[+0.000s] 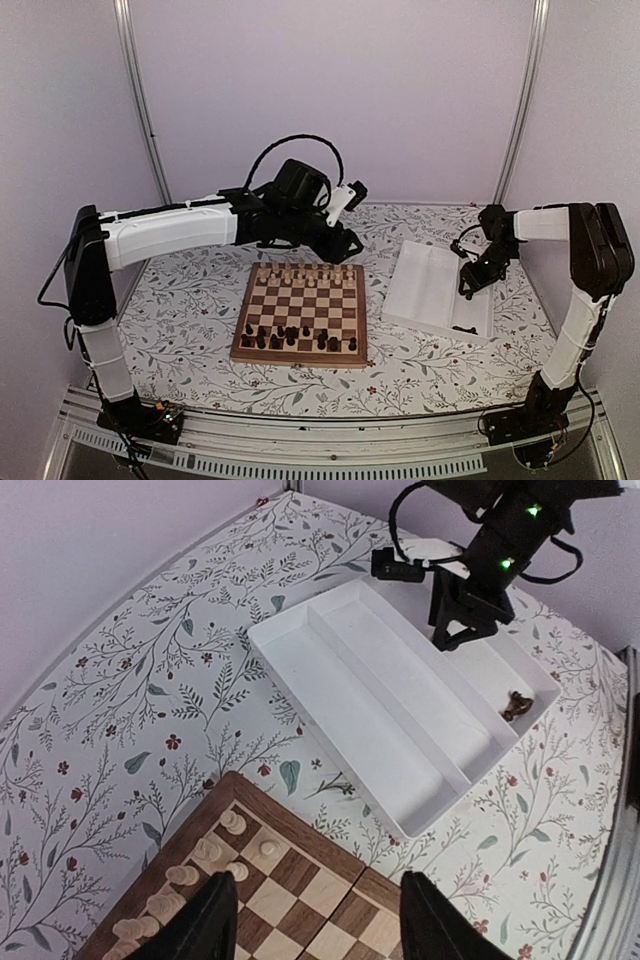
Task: Set up the chess pieces on the board
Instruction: Pick up the chess piece from the storage box.
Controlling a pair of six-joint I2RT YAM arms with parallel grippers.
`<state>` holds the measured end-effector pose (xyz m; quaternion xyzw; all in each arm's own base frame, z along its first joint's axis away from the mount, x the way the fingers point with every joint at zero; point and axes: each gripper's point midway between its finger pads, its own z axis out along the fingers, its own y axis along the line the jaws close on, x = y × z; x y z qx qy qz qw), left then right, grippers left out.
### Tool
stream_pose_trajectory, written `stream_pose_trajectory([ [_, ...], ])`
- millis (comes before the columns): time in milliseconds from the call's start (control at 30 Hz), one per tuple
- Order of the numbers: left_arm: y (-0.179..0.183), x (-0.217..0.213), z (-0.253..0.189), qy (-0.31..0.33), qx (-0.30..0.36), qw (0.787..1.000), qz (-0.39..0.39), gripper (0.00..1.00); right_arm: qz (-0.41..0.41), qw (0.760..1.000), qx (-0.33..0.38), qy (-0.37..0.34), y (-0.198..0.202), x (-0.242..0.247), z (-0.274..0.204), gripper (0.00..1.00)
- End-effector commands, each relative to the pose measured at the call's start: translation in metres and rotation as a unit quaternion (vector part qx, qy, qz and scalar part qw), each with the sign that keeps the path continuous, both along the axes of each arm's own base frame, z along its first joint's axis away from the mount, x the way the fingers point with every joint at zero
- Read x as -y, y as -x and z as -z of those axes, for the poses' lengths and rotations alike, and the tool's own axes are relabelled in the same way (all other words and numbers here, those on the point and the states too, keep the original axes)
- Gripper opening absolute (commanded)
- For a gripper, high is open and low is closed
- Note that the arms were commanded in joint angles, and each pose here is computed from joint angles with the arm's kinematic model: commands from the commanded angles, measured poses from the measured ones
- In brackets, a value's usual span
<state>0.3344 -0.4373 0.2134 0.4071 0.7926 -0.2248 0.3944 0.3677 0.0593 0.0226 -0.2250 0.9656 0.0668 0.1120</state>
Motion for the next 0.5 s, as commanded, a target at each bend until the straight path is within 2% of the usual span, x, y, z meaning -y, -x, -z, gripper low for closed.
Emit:
stream_pose_trajectory([
  [0,0.001,0.007,0.000,0.002,-0.002,1.000,0.011,0.57,0.017,1.000,-0.001,0.003,-0.011,0.003,0.003,0.43],
  [233,0.000,0.008,0.002,-0.001,-0.001,1.000,0.015,0.57,0.021,0.999,-0.009,0.042,0.001,0.017,0.013,0.43],
  [467,0.000,0.010,0.007,-0.004,-0.002,1.000,0.021,0.58,0.024,0.997,-0.002,0.071,0.014,0.028,0.008,0.50],
])
